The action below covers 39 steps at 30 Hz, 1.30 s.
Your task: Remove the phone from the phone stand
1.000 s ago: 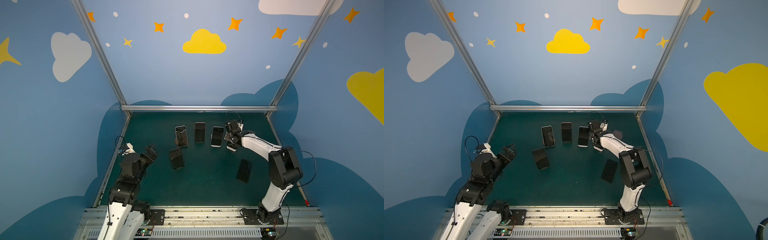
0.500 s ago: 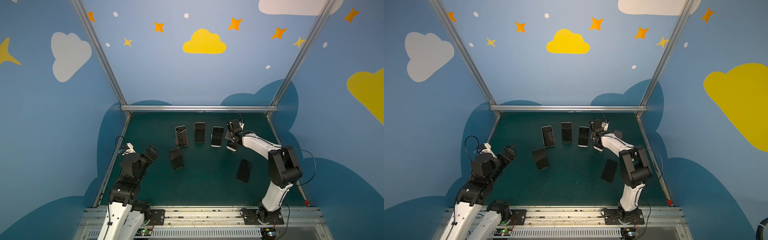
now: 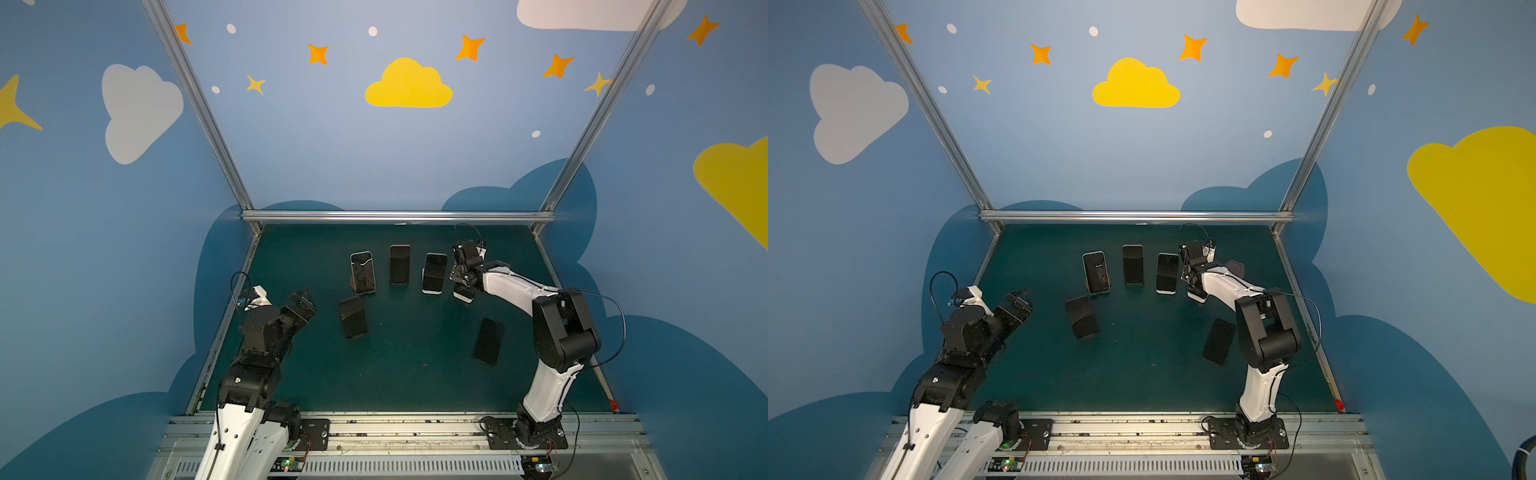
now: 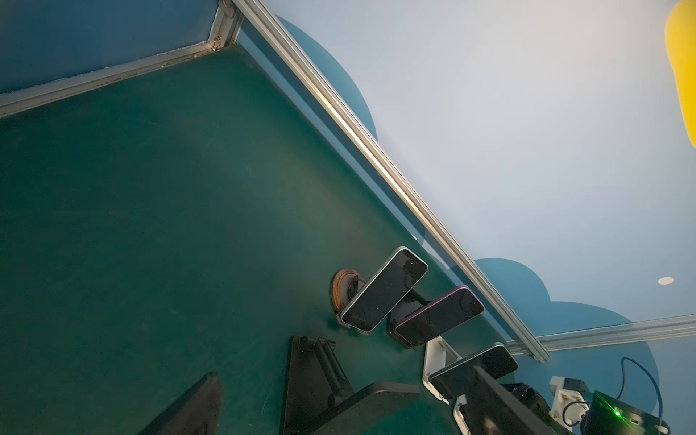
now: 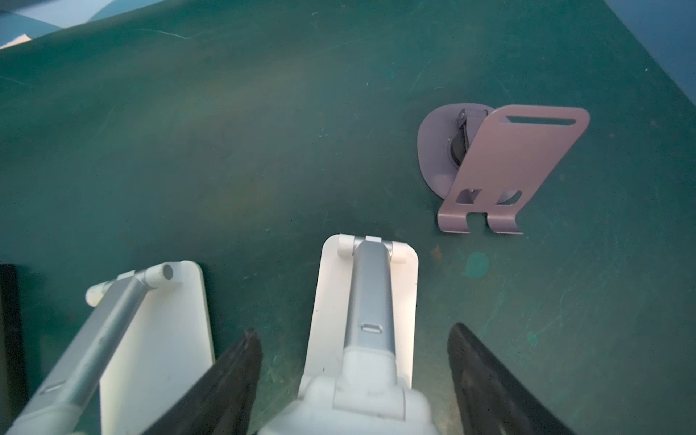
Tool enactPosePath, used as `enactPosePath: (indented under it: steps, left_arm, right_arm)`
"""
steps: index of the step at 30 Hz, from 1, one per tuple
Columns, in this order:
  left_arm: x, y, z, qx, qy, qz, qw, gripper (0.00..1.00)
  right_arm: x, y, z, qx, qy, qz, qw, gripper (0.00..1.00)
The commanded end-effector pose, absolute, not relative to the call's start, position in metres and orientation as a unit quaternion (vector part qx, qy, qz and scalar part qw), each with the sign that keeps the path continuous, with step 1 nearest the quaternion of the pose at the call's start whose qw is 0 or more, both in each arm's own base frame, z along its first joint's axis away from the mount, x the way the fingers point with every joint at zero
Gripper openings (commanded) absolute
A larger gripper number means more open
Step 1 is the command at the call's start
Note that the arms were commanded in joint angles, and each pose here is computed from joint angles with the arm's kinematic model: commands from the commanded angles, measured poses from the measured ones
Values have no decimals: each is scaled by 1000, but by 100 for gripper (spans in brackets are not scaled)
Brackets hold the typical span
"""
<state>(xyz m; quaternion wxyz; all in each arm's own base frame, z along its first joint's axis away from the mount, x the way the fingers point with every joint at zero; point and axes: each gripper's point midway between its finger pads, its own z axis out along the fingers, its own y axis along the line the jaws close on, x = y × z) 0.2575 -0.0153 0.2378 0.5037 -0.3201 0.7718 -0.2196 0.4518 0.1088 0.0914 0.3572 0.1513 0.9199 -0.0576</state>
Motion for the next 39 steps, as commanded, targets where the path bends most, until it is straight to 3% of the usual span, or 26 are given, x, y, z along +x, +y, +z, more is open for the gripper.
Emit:
enactPosePath:
  steps: [1, 10, 39]
  left_arm:
    - [259, -15, 238, -314, 773, -217, 507, 100]
    - [259, -16, 238, -313, 774, -218, 506, 100]
    - [260, -17, 237, -313, 774, -223, 504, 100]
  right_arm:
    - [450, 108, 82, 140, 925, -63, 346, 75]
    - [449, 111, 79, 125, 931, -60, 338, 69]
    - [439, 117, 115, 110, 931, -30, 347, 69]
